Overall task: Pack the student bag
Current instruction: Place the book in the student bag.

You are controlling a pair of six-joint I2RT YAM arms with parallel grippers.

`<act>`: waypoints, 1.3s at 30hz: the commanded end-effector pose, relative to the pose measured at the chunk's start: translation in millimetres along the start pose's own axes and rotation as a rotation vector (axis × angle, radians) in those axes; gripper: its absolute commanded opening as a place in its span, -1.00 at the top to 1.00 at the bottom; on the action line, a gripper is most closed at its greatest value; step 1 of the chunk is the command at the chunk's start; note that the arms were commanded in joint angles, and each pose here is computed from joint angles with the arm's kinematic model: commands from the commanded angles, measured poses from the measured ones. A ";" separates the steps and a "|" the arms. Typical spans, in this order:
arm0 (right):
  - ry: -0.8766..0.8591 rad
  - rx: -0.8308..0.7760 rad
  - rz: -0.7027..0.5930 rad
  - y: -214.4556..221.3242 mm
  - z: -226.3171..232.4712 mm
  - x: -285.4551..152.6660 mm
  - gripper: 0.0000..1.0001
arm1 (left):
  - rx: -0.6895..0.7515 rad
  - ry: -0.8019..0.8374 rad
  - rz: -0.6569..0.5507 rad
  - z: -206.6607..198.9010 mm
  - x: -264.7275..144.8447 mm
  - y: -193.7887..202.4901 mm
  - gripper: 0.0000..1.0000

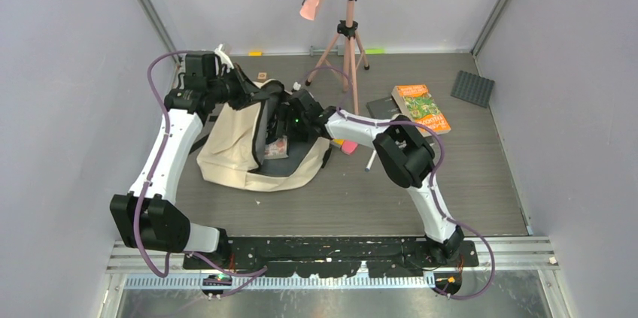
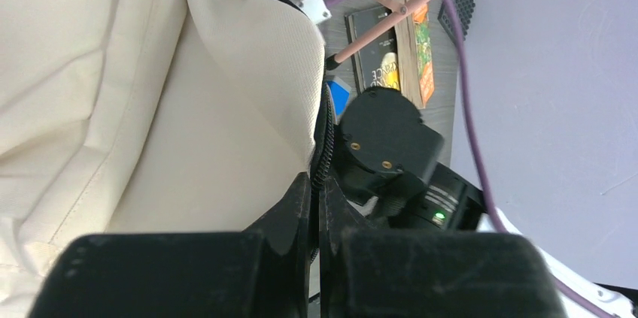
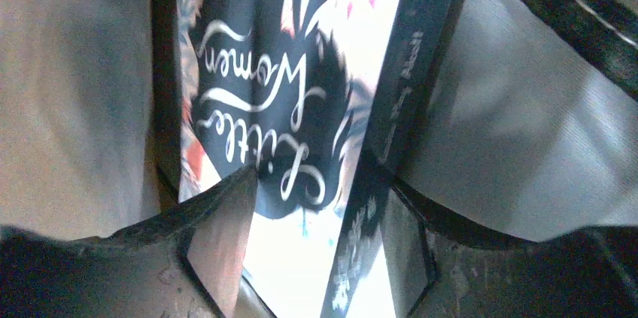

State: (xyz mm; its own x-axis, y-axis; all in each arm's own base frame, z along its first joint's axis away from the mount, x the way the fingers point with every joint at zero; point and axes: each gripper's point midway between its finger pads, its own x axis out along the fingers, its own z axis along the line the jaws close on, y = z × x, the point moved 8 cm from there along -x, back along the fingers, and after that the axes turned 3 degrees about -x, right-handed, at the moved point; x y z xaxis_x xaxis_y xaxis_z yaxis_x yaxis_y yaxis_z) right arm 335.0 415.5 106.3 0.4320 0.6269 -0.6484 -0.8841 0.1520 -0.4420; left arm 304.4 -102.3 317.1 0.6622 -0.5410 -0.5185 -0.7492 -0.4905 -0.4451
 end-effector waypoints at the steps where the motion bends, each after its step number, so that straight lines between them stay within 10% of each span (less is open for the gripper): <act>1: -0.032 -0.312 -0.055 -29.2 31.0 -63.7 -0.34 | 0.072 0.038 -0.072 -15.2 -20.5 -10.0 1.00; 12: 0.070 -0.690 -0.140 -50.9 40.5 -210.7 -0.52 | 0.079 -0.002 -0.094 -3.6 -23.1 -5.8 1.00; 21: 0.432 -0.723 -0.189 -67.8 -42.6 -281.6 -0.67 | 0.064 -0.020 -0.104 4.1 -22.1 -0.2 1.00; 39: 1.005 -0.667 -0.017 -127.7 -188.8 -262.2 -0.68 | 0.078 -0.039 -0.086 9.5 -23.3 3.9 1.00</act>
State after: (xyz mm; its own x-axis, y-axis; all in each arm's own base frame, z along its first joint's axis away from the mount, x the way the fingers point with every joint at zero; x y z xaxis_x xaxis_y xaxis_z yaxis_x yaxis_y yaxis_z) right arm 342.2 85.5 212.3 0.6198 -0.2270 -0.7512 -0.7591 -0.4161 -0.5006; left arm 291.4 -88.3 302.9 0.6855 -0.4679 -0.5577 -0.7265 -0.4885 -0.4832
